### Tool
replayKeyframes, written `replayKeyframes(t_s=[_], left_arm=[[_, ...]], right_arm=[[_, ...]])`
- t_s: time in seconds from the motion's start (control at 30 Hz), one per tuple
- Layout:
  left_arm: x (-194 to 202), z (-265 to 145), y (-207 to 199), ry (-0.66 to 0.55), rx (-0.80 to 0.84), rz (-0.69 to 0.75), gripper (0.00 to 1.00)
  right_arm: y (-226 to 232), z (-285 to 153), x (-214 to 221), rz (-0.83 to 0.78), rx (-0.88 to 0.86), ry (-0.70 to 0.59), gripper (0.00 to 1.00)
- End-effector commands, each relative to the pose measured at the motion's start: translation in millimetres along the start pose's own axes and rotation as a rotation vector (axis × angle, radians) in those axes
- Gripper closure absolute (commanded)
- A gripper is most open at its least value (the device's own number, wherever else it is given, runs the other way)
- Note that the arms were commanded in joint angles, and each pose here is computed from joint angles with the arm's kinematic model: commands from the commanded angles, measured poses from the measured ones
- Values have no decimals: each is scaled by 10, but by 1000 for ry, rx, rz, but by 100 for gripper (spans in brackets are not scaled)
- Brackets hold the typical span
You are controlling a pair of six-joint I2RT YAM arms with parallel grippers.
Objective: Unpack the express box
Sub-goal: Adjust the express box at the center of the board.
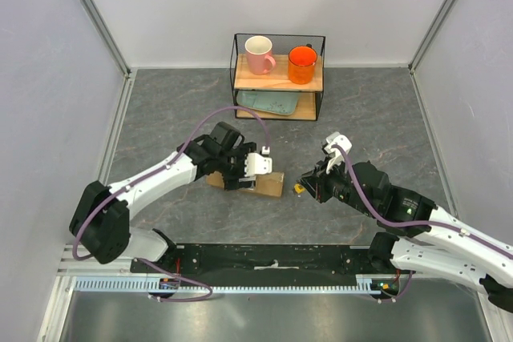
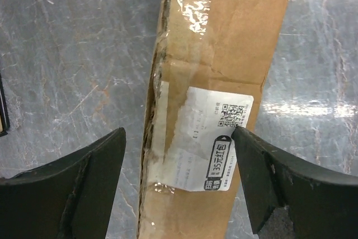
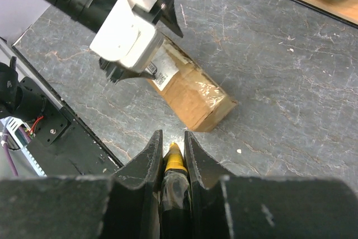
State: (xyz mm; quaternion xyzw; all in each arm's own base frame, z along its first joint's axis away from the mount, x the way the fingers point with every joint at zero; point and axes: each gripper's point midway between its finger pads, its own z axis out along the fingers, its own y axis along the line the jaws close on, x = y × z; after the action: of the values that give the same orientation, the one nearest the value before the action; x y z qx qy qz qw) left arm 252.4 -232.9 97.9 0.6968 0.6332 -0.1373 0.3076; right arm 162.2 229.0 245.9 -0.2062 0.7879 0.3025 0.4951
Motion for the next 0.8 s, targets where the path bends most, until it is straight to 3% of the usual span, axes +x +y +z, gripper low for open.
replayKeyframes(t_s=[0.0,0.3,0.57,0.77], left_arm=[[172,9,-237,81,-8,41,15],[177,-104,-740,130,60,28,12],[-131,-313,-835,65,123,-49,1],[-246,-317,-707,49,97,-24,1]], right_arm=[[22,26,-63,10,-3,-21,100],[48,-4,-44,28,-22,-23,100],[51,31,26,9,-29,2,100],[17,33,74,-27,-31,-4,100]])
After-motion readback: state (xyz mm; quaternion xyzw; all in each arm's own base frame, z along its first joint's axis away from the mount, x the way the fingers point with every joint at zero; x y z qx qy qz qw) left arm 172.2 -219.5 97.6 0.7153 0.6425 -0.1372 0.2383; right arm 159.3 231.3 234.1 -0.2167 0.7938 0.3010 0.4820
